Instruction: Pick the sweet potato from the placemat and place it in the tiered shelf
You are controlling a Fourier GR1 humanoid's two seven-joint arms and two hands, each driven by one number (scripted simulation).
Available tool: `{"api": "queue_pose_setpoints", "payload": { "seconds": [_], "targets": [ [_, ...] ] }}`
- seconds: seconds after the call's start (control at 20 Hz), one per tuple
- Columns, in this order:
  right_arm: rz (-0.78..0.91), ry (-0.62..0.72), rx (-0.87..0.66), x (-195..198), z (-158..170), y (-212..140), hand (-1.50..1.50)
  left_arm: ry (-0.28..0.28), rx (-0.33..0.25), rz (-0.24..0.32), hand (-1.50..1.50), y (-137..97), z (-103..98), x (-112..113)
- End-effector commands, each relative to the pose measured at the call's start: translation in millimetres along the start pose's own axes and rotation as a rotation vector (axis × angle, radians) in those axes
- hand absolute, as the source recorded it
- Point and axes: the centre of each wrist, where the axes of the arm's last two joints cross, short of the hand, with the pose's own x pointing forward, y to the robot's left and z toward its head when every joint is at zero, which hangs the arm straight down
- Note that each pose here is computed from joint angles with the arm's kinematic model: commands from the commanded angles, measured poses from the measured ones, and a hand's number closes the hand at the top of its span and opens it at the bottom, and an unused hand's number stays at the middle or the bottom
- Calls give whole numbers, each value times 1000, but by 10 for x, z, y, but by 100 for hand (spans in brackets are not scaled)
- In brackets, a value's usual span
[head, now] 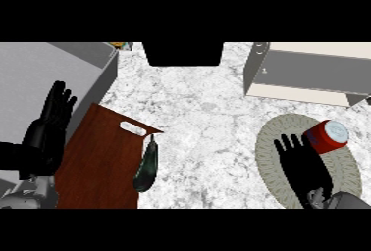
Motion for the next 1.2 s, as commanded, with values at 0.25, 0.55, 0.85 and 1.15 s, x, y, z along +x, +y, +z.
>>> {"api": "queue_pose_setpoints", "payload": {
  "seconds": [0.25,0.55,0.85,1.15],
  "targets": [
    [-26,-47,-39,41,-188,299,-150,42,22,-3,0,16,-67,-72],
    [-31,-39,-9,-100,-229,437,-150,31,10,-6,0,17,26,45],
    [-8,-27,73,3,-517,504,150,35,10,-7,0,69,77,-186],
    [101,-105,-3,-26,-482,632,150,27,10,-20,0,21,14,-60]
  ]
}}
